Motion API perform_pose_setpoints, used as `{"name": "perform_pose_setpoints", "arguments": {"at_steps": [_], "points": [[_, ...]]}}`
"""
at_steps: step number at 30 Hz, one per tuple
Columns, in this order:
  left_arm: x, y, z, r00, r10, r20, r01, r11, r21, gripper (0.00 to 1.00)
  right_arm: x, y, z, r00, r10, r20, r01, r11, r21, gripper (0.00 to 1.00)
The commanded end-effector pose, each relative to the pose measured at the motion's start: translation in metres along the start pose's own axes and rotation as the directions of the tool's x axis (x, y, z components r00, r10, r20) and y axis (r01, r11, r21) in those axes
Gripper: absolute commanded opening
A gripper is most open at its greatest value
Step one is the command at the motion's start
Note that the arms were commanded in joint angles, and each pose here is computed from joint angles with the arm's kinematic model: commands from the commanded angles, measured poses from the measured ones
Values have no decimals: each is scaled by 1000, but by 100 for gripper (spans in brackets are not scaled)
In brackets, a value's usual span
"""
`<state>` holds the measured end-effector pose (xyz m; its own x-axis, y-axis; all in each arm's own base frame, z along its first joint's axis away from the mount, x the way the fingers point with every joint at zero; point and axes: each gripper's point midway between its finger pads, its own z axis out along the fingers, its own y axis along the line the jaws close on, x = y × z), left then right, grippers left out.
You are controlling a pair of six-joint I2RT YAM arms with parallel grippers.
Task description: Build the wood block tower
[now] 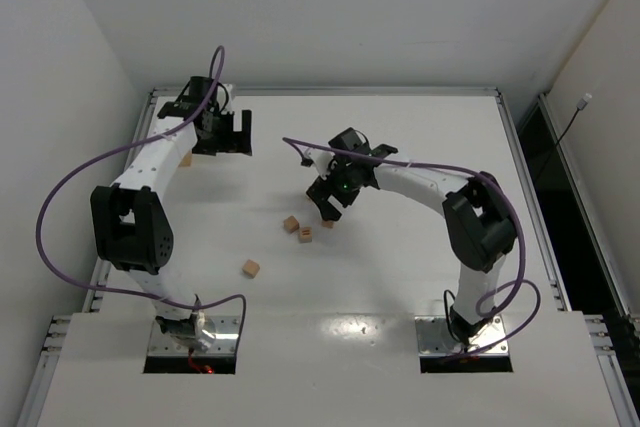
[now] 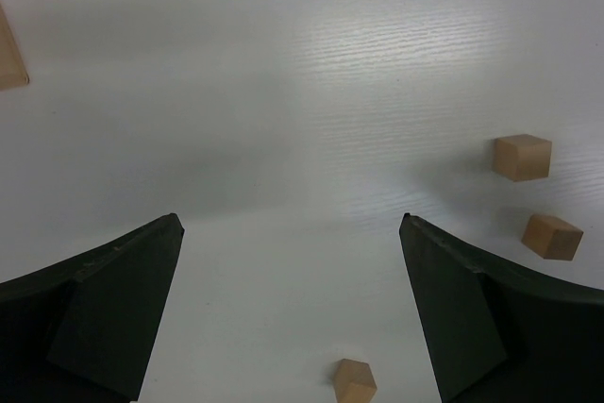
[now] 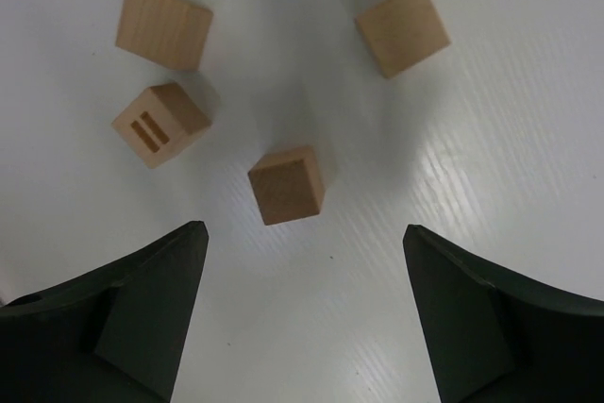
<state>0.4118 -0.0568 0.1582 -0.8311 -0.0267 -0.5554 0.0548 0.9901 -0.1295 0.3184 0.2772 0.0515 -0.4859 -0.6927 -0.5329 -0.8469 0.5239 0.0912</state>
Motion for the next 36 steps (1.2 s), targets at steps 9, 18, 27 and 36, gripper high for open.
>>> {"name": "perform_pose_setpoints", "arguments": {"at_steps": [9,18,27,36], "points": [[-10,0,-4,999,3,40,-4,1000,25,100,3,17,5,973,-231,32,233,965,-117,72],[-6,-1,2,1000,2,21,-2,999,32,100,9,3,20,953,-304,-11,302,949,-94,71],[-8,-1,4,1000,2,21,-2,999,32,100,2,-3,30,944,-330,-18,327,940,-101,69],[-7,1,7,1000,1,13,-1,1000,22,100,-2,-4,34,944,-330,-11,327,939,-107,62]]}}
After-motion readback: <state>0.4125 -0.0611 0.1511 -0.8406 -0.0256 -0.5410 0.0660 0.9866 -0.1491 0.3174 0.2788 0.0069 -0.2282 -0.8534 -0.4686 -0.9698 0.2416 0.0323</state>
